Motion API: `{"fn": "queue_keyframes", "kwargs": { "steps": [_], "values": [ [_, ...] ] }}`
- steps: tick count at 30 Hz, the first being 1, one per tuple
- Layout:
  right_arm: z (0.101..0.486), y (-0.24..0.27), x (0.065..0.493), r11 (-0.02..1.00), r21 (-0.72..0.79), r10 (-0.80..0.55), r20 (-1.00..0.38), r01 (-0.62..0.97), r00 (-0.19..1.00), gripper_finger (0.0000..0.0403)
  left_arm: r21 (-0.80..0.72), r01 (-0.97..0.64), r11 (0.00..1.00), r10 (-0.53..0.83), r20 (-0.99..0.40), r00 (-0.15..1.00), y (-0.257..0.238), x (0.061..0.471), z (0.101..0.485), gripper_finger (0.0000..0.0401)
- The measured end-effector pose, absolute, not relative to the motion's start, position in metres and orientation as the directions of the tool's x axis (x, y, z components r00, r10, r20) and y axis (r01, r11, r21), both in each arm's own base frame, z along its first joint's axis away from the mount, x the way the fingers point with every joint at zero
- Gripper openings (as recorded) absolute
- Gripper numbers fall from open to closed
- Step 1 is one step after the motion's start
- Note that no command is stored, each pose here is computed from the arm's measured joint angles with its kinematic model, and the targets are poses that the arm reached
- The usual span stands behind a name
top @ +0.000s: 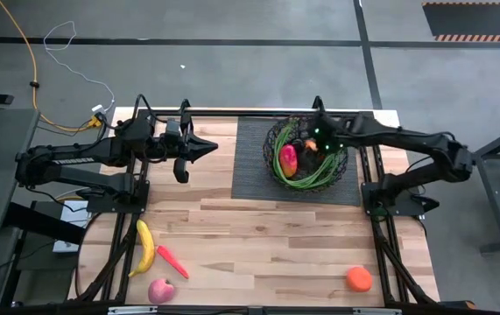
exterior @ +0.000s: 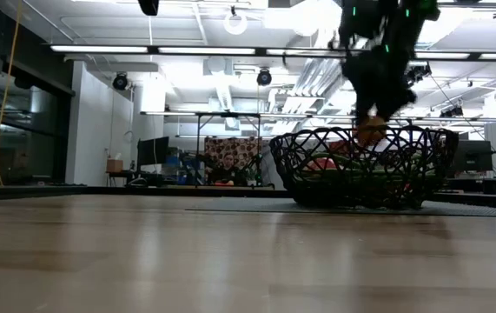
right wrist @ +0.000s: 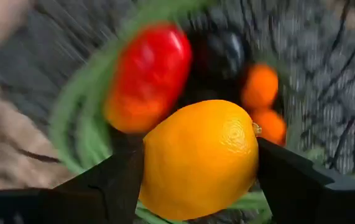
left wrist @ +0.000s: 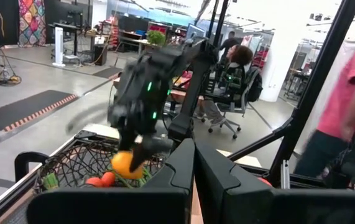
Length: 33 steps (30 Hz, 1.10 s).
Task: Build produce basket
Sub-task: Put the lemon into the wire basket
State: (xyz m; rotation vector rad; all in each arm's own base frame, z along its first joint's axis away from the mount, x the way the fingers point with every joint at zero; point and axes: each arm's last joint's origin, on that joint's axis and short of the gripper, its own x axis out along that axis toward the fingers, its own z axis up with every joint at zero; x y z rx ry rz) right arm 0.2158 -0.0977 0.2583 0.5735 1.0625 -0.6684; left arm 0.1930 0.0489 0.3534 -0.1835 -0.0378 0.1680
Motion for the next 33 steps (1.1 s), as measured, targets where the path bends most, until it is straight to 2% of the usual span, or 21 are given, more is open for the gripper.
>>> {"fn": "queue_keyframes", "kwargs": {
  "steps": [3,8,19,33],
  "values": [
    [0.226,-0.102,0.214,0.656,0.086,-0.197,-0.94,0.75,0.279,0.0264,-0.184,-0.164,0.969,0.171,0.022,0.985,0.049,0.193,0.353,0.0],
    [0.203,-0.108,0.222,0.641,0.129,-0.24,-0.903,0.757,0.357,0.0264,-0.17,-0.177,0.97,0.183,0.023,0.983,0.049,0.193,0.353,0.0],
    [0.179,-0.117,0.235,0.641,0.045,-0.299,-0.905,0.766,0.303,0.0264,-0.17,-0.184,0.968,0.19,0.023,0.981,0.049,0.193,0.354,0.0],
    [0.178,-0.117,0.236,0.633,0.049,-0.308,-0.9,0.772,0.309,0.0264,-0.169,-0.186,0.968,0.193,0.024,0.981,0.05,0.193,0.354,0.0]
  ]
}}
